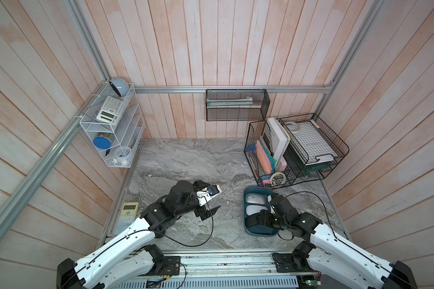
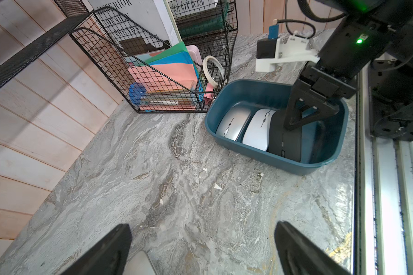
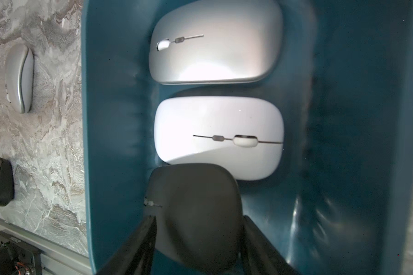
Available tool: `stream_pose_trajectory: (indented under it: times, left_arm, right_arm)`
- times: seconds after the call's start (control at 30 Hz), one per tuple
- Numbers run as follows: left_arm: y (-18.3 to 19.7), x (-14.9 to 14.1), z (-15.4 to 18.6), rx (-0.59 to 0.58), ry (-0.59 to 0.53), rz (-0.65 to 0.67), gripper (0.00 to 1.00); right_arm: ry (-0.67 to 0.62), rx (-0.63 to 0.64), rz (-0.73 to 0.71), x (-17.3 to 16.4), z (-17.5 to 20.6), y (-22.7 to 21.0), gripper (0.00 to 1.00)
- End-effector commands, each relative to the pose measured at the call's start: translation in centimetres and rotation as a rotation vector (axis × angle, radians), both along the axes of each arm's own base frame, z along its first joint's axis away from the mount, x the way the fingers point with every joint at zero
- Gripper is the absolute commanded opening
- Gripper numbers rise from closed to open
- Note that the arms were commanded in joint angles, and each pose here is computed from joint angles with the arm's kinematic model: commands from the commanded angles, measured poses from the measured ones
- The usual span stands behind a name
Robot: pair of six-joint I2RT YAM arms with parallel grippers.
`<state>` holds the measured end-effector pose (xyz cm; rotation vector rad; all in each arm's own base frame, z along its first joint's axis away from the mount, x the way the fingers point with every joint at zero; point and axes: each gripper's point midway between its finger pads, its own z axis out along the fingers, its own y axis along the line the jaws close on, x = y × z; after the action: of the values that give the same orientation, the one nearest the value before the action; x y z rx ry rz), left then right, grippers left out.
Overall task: Put the mouse in the storage box
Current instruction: Place the mouse in the storage box.
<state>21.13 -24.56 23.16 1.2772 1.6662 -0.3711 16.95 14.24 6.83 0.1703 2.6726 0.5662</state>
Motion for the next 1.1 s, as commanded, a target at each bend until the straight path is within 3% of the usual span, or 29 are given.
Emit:
stream_pose_trajectory:
  times: [0.0, 0.43, 0.57, 0.7, 0.83, 0.93, 1.07]
  left_arm:
    - [0.6, 0.7, -0.5, 0.009, 0.034, 0.075, 1.0]
    - [1.9, 2.6, 1.3, -0.091, 0.043, 0.23, 1.0]
    - [4.7, 5.5, 3.0, -0.144, 0.062, 0.476, 1.0]
    - [6.5, 7.1, 4.9, -0.147, 0.105, 0.611, 1.0]
    - [9.2, 8.8, 4.8, -0.139, 0.127, 0.799, 1.0]
    - [11.6, 9.8, 3.5, -0.171, 0.224, 0.963, 1.0]
    - [13.3, 10.9, -0.9, -0.323, 0.481, 1.073, 1.0]
  right_arm:
    - [-0.026, -0.063, -0.004, 0.0, 0.9, -1.2, 0.61]
    - [-0.087, -0.091, 0.008, 0.6, 2.7, -1.6, 0.62]
    - [-0.196, -0.019, 0.045, 1.6, 5.6, -0.4, 0.62]
    - [-0.348, 0.002, 0.025, 2.8, 9.3, -0.9, 0.62]
    - [-0.465, -0.009, 0.041, 3.2, 12.6, -1.5, 0.63]
    - [-0.518, -0.049, 0.049, 3.2, 14.2, -2.3, 0.63]
    - [-0.588, -0.089, 0.043, 3.4, 15.7, -3.3, 0.63]
